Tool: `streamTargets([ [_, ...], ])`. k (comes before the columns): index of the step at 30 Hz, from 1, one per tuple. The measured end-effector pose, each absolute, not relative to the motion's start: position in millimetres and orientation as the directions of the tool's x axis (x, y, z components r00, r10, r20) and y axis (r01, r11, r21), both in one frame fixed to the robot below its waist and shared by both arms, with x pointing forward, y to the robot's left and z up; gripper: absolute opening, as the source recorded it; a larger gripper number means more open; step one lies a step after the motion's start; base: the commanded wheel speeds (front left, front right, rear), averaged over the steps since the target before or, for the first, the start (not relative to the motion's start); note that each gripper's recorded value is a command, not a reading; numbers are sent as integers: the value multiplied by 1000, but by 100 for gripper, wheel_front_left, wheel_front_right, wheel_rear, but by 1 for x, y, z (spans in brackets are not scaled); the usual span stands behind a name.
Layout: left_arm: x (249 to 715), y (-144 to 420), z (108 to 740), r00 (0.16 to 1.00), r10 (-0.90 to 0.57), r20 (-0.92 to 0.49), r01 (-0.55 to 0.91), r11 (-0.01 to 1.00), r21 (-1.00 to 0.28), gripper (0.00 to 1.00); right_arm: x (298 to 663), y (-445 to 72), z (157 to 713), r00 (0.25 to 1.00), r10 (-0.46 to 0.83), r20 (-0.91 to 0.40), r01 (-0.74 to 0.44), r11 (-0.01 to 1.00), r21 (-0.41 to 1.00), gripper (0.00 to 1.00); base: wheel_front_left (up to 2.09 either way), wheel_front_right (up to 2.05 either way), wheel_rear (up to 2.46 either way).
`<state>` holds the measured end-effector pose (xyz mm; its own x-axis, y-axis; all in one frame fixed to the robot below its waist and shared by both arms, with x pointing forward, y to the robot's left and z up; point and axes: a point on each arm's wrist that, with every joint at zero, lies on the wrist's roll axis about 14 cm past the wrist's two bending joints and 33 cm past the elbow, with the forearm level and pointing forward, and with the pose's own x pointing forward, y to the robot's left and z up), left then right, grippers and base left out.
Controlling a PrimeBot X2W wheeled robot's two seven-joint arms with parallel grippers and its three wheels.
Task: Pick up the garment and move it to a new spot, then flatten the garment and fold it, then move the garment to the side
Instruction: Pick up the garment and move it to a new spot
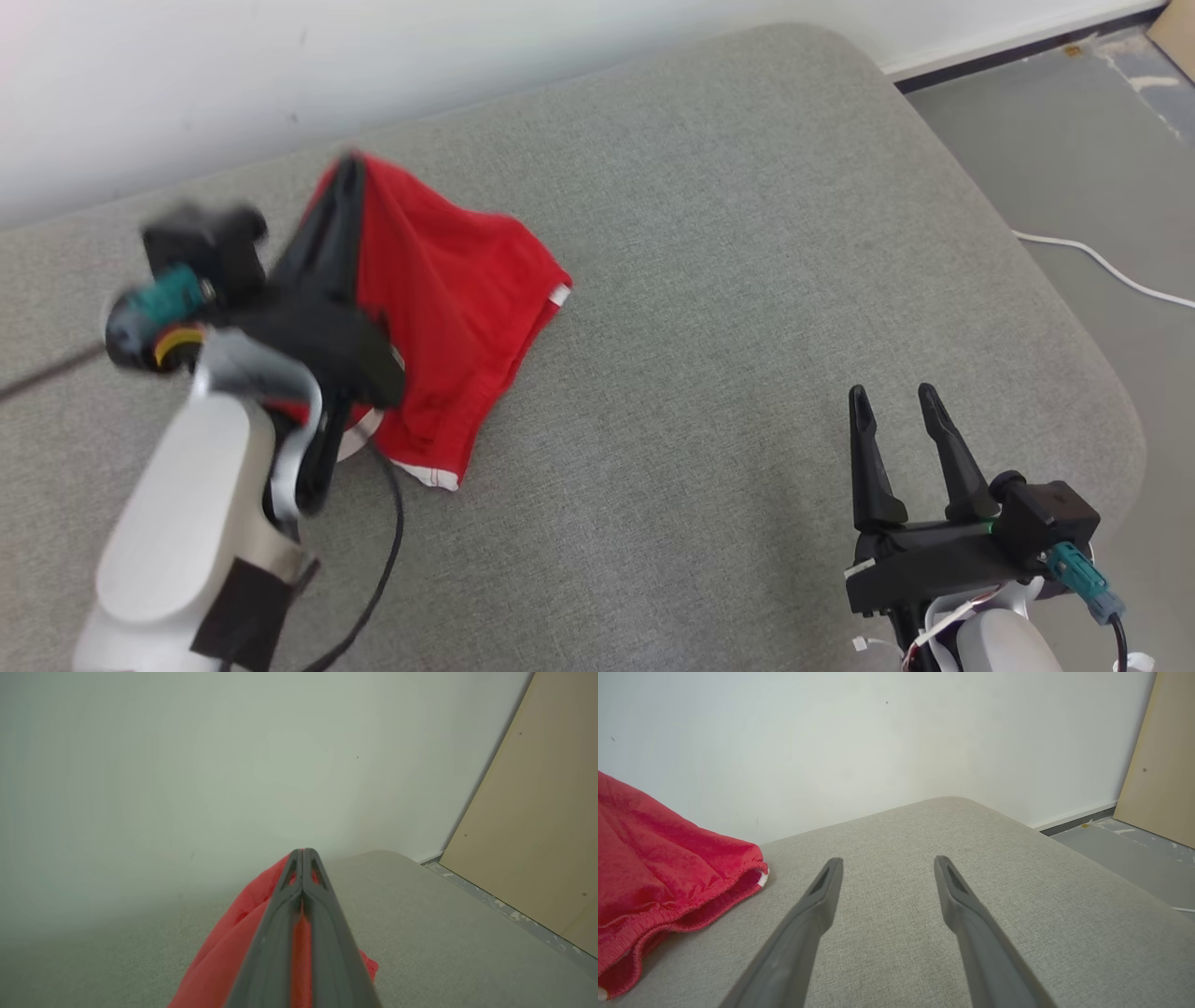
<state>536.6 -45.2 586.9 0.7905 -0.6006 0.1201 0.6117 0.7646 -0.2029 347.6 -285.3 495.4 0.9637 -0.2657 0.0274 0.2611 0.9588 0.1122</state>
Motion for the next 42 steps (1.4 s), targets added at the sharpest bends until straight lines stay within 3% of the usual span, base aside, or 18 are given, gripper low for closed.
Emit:
streamTargets([
  [6,529,-40,496,804,-588,-86,552,793,-259,0,353,-281,495,968,-248,24,245,965,93,100,0,0,0],
  [9,522,-40,476,801,-586,-124,533,791,-300,0,355,-278,497,971,-237,30,233,968,93,100,0,0,0],
  [10,520,-41,475,796,-592,-121,544,789,-284,60,356,-276,498,972,-231,34,227,970,91,100,0,0,0],
  [11,518,-42,477,798,-593,-105,550,788,-277,100,357,-275,499,973,-227,38,223,971,87,100,0,0,0],
  [18,532,-27,538,837,-535,114,546,804,-235,100,361,-266,512,978,-194,80,189,980,64,100,0,0,0],
  [25,524,26,603,864,-401,306,458,877,-146,100,366,-251,522,983,-143,116,138,989,47,100,0,0,0],
  [35,477,112,589,928,-223,298,255,964,-74,100,371,-223,530,988,-58,145,53,998,40,100,0,0,0],
  [42,441,144,564,956,-177,233,188,982,-29,100,370,-209,531,989,-17,149,12,999,31,100,0,0,0],
])
